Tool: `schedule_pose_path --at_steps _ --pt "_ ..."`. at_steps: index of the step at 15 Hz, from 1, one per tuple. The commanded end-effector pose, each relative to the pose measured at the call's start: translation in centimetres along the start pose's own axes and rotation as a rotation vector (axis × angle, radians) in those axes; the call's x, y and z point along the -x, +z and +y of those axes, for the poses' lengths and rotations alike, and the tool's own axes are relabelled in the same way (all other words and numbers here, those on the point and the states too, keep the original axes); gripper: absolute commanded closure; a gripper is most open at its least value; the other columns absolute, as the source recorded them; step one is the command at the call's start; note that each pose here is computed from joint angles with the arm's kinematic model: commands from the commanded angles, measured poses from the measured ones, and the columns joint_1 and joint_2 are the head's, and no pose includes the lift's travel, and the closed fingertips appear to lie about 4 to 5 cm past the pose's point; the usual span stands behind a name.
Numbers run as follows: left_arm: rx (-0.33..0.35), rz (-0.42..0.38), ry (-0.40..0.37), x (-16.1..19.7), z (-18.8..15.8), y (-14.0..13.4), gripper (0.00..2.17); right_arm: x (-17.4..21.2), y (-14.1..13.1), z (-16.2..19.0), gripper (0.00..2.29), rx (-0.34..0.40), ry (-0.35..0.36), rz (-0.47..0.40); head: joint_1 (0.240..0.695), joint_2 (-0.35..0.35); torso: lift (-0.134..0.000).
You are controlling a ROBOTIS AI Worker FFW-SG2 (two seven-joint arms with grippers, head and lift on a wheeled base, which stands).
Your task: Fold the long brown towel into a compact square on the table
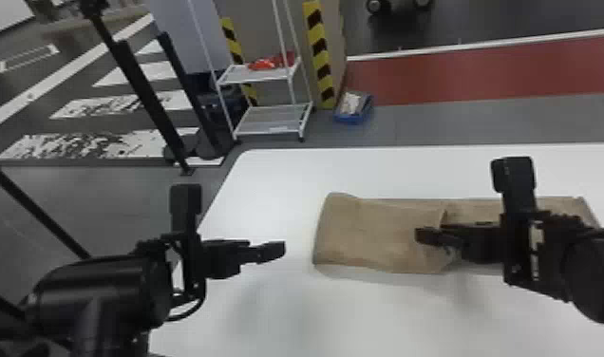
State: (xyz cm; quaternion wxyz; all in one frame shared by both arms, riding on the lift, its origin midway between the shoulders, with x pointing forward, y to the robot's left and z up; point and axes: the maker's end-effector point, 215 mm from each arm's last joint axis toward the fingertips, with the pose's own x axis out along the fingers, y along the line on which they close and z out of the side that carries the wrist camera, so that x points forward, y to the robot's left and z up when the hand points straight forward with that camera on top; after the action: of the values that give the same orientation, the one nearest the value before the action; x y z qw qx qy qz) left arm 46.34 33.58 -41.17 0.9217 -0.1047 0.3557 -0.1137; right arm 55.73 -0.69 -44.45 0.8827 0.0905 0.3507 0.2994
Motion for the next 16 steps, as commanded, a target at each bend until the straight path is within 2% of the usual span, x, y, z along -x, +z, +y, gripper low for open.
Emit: schedule_pose_path --at_steps 1,3,5,7,11,15,16 --pt "0.002 0.003 0.000 -0.1 0.1 -0.1 0.04 -0.1 -0.3 0.5 1.05 -0.013 0.016 0.001 0.695 0.343 -0.123" --pt "0.003 0.004 0.000 -0.2 0.1 -0.2 0.04 0.1 -0.9 0.7 1.49 -0.022 0.022 0.008 0.695 0.344 -0.123" --pt "0.002 0.000 0.004 -0.1 0.3 -0.1 0.04 0.4 -1.2 1.1 1.67 -0.029 0.033 0.007 0.695 0.345 -0.123" --pt "0.004 0.000 0.006 0.0 0.5 -0.1 0.04 1.1 -0.5 1.7 1.67 -0.043 0.068 -0.020 0.695 0.350 -0.123" --pt "0.008 0.003 0.010 -0.1 0.7 -0.3 0.04 2.9 2.7 4.5 1.67 -0.037 0.130 -0.090 0.695 0.350 -0.123" --pt "0.004 0.001 0.014 0.1 1.1 -0.1 0.04 4.4 3.5 4.2 1.67 -0.059 0.129 -0.058 0.695 0.350 -0.123" --pt "0.006 0.007 0.014 0.0 1.0 -0.4 0.04 4.3 3.0 3.4 1.67 -0.078 0.122 -0.051 0.695 0.350 -0.123"
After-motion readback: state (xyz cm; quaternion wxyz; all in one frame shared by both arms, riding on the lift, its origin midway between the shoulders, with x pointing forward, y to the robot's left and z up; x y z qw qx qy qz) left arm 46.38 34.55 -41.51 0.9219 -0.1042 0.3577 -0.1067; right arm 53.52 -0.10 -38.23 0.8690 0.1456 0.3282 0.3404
